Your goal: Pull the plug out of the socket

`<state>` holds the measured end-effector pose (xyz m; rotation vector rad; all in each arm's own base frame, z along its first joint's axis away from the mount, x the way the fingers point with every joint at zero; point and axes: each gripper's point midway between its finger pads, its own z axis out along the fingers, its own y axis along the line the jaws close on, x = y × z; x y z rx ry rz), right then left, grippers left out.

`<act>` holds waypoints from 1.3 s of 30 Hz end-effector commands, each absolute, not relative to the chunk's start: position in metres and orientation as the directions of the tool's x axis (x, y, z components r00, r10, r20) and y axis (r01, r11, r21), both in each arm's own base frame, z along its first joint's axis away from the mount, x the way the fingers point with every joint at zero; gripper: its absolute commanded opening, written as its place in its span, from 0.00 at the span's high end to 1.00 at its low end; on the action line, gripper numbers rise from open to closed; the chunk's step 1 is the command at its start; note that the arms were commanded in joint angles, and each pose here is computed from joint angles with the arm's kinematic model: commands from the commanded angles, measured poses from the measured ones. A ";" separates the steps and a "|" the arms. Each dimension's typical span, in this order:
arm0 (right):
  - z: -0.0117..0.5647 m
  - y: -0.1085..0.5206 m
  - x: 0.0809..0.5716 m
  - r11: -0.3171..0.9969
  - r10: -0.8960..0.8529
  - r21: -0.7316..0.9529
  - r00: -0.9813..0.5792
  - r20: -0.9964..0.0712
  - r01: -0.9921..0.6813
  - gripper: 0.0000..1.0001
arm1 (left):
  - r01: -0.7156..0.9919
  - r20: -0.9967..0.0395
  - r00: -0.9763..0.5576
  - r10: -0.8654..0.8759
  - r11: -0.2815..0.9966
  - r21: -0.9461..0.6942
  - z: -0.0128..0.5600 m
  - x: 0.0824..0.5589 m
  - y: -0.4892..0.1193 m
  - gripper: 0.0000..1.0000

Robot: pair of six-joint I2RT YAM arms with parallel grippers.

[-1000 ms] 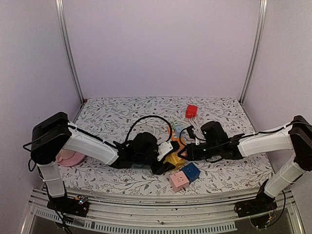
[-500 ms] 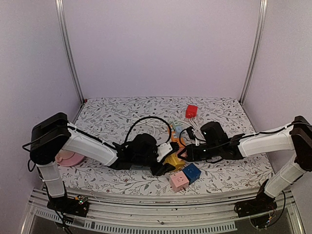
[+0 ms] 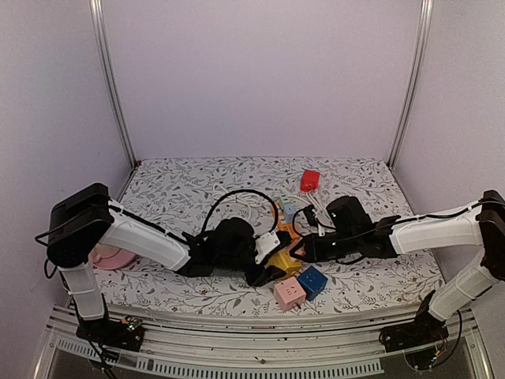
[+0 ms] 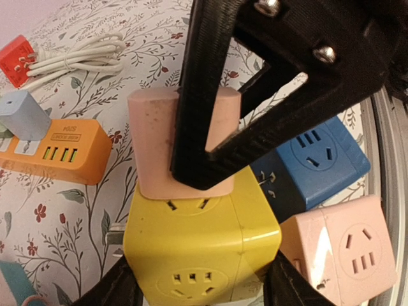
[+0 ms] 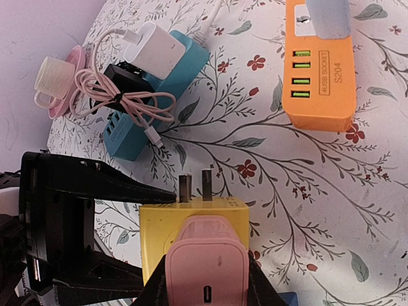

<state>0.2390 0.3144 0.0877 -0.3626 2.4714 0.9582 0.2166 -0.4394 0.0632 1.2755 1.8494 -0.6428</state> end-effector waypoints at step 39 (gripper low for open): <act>0.123 0.316 0.248 0.698 -0.048 0.554 -0.801 -0.596 -0.454 0.97 | 0.917 -0.758 -0.260 0.599 0.399 0.000 0.036 0.206 -0.419 1.00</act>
